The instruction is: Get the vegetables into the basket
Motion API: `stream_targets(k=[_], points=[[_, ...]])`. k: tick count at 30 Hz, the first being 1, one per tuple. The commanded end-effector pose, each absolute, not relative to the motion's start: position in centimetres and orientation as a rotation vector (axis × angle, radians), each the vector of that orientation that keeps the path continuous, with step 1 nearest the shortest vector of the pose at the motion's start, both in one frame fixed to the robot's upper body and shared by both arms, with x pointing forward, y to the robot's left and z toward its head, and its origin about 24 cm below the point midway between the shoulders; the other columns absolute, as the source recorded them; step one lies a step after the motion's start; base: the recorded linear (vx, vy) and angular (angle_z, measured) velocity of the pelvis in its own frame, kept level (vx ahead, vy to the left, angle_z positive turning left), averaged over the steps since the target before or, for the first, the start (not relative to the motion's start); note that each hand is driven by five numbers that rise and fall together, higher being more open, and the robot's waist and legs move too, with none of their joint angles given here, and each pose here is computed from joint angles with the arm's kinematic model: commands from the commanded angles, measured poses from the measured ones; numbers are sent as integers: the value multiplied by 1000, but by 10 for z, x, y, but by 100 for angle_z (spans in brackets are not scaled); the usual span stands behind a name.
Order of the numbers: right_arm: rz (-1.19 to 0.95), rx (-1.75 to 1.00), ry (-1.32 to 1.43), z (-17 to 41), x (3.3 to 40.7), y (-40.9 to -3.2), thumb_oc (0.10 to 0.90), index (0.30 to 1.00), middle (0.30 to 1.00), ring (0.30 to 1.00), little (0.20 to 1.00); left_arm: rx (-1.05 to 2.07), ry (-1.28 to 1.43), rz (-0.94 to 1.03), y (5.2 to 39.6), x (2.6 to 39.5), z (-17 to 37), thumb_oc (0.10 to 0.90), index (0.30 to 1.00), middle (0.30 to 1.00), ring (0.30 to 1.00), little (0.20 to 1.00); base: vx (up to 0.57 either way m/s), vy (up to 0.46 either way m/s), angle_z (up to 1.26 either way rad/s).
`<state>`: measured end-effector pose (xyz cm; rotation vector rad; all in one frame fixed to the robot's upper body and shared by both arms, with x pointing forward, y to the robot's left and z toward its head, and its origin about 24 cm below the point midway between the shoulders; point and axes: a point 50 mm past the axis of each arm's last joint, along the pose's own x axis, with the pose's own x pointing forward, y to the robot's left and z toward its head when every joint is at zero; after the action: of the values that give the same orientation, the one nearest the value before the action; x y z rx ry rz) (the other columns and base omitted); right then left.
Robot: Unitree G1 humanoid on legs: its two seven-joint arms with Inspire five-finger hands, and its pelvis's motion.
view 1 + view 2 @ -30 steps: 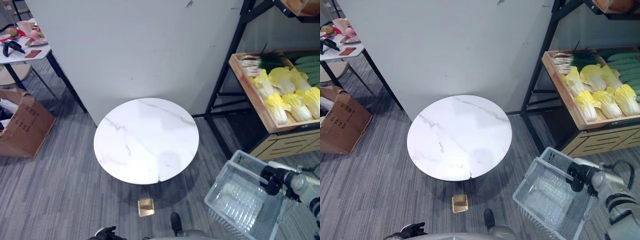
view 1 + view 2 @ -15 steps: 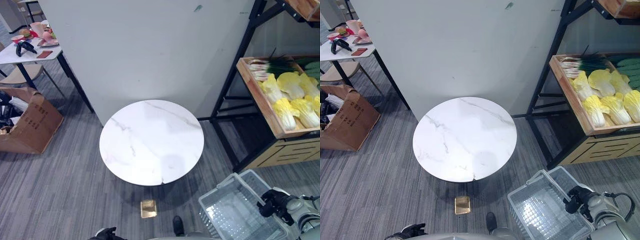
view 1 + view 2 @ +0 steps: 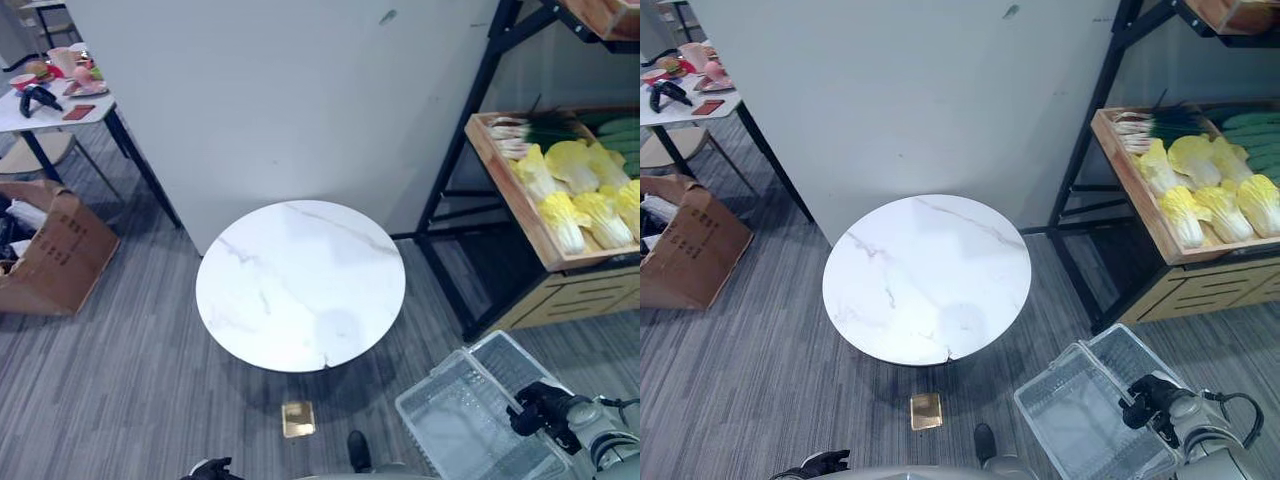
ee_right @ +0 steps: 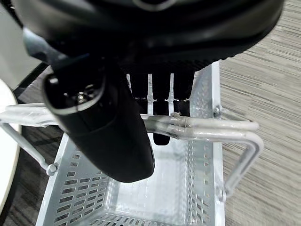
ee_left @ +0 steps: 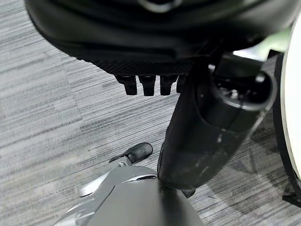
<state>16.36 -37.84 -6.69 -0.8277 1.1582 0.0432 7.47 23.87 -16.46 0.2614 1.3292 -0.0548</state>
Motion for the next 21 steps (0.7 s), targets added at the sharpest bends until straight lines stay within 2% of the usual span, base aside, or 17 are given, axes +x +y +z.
stream_targets(k=[1, 12, 17, 21], points=[[-63, -831, 1034, -39, 199, -387, 400, 300, 300, 300, 300, 332, 1302, -91, 246, 86, -161, 900, 1000, 1000, 1000, 1000, -9, 65, -40], [-35, -834, 884, -25, 235, -368, 400, 300, 300, 300, 300, 420, 1240, -165, 241, 105, -157, 900, 1000, 1000, 1000, 1000, -19, 106, -54], [0, -788, 728, -17, 261, -339, 400, 300, 300, 300, 300, 448, 1173, -147, 244, 126, -150, 900, 1000, 1000, 1000, 1000, -12, 22, -87], [98, -798, 715, -28, 270, -311, 400, 300, 300, 300, 300, 422, 1195, -104, 249, 118, -151, 900, 1000, 1000, 1000, 1000, 18, -76, -92]])
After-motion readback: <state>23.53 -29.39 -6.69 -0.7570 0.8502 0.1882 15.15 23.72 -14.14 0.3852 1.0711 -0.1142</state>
